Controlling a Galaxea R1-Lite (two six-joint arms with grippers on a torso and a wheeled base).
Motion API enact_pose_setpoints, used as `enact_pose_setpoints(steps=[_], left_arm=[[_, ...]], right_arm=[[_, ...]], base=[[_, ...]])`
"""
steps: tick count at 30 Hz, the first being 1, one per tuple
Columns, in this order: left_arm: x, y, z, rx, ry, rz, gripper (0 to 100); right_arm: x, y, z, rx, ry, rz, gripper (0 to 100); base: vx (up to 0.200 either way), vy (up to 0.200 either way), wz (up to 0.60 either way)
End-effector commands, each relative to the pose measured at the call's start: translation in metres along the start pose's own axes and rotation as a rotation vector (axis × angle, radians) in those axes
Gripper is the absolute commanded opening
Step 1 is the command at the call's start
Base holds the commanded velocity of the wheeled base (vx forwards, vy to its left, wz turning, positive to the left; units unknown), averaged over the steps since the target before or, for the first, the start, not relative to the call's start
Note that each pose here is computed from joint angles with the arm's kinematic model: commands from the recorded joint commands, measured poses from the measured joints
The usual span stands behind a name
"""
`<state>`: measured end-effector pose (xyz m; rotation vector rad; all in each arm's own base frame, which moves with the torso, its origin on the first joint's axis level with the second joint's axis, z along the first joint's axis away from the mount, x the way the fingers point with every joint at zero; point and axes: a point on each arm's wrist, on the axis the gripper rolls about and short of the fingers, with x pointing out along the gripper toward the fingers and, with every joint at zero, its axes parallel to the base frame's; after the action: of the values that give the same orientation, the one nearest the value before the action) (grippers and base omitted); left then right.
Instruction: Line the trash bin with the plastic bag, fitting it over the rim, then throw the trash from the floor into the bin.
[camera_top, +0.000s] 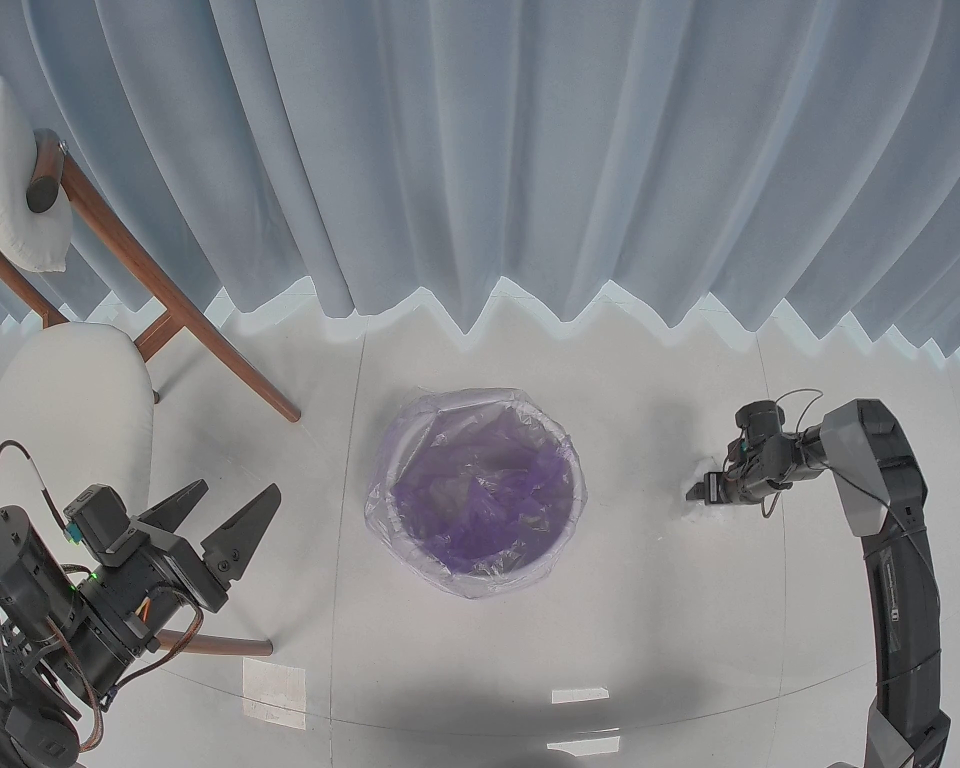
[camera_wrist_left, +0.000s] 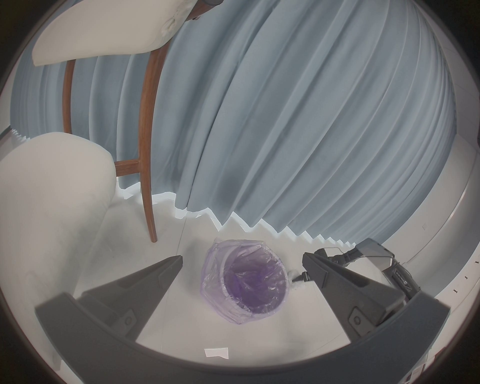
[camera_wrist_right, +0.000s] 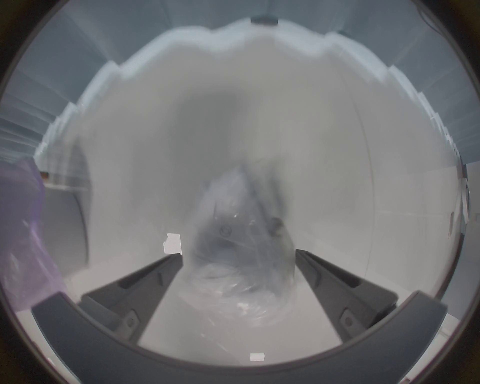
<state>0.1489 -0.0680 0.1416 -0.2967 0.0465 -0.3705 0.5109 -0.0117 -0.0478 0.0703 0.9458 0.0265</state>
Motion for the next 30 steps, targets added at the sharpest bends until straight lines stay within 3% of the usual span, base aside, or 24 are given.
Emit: enact_pose_setpoints(steps=[1, 5, 10, 11, 15, 17, 18, 20, 23, 26, 27, 30], left_arm=[[-0.002, 0.002, -0.003, 0.000, 0.012, 0.014, 100], [-0.003, 0.003, -0.003, 0.000, 0.015, 0.018, 100], [-0.002, 0.003, -0.002, 0.000, 0.006, 0.020, 100], [-0.002, 0.003, -0.002, 0.000, 0.005, 0.018, 100], [-0.001, 0.003, 0.000, -0.001, -0.003, 0.014, 100], [-0.001, 0.003, 0.000, -0.001, -0.003, 0.014, 100], [-0.001, 0.003, 0.000, -0.001, -0.003, 0.016, 100], [-0.001, 0.003, 0.001, -0.001, -0.010, 0.015, 100], [-0.001, 0.003, 0.003, -0.002, -0.018, 0.018, 100], [-0.002, 0.004, 0.004, 0.000, -0.026, 0.022, 100], [-0.002, 0.004, 0.005, -0.001, -0.032, 0.020, 100], [-0.003, 0.005, 0.005, 0.000, -0.033, 0.028, 100]], right_arm=[[0.060, -0.008, -0.059, 0.017, 0.215, -0.053, 0], [0.061, -0.009, -0.060, 0.027, 0.221, -0.055, 0], [0.042, -0.007, -0.037, 0.033, 0.156, -0.051, 0], [0.003, -0.004, 0.000, 0.030, 0.060, -0.035, 0], [-0.097, -0.001, 0.064, 0.024, -0.131, 0.031, 0], [-0.130, 0.002, 0.078, 0.017, -0.173, 0.052, 0], [-0.191, 0.009, 0.095, 0.000, -0.247, 0.104, 0], [-0.249, 0.017, 0.107, -0.022, -0.344, 0.149, 0], [-0.312, 0.027, 0.101, -0.053, -0.414, 0.170, 0], [-0.339, 0.042, 0.082, -0.097, -0.404, 0.215, 0], [-0.356, 0.063, 0.056, -0.145, -0.371, 0.280, 0], [-0.368, 0.093, 0.026, -0.214, -0.375, 0.360, 0]], base=[[0.000, 0.000, 0.00], [0.000, 0.000, 0.00], [0.000, 0.000, 0.00], [0.000, 0.000, 0.00], [0.000, 0.000, 0.00], [0.000, 0.000, 0.00], [0.000, 0.000, 0.00], [0.000, 0.000, 0.00], [0.000, 0.000, 0.00], [0.000, 0.000, 0.00], [0.000, 0.000, 0.00], [0.000, 0.000, 0.00]])
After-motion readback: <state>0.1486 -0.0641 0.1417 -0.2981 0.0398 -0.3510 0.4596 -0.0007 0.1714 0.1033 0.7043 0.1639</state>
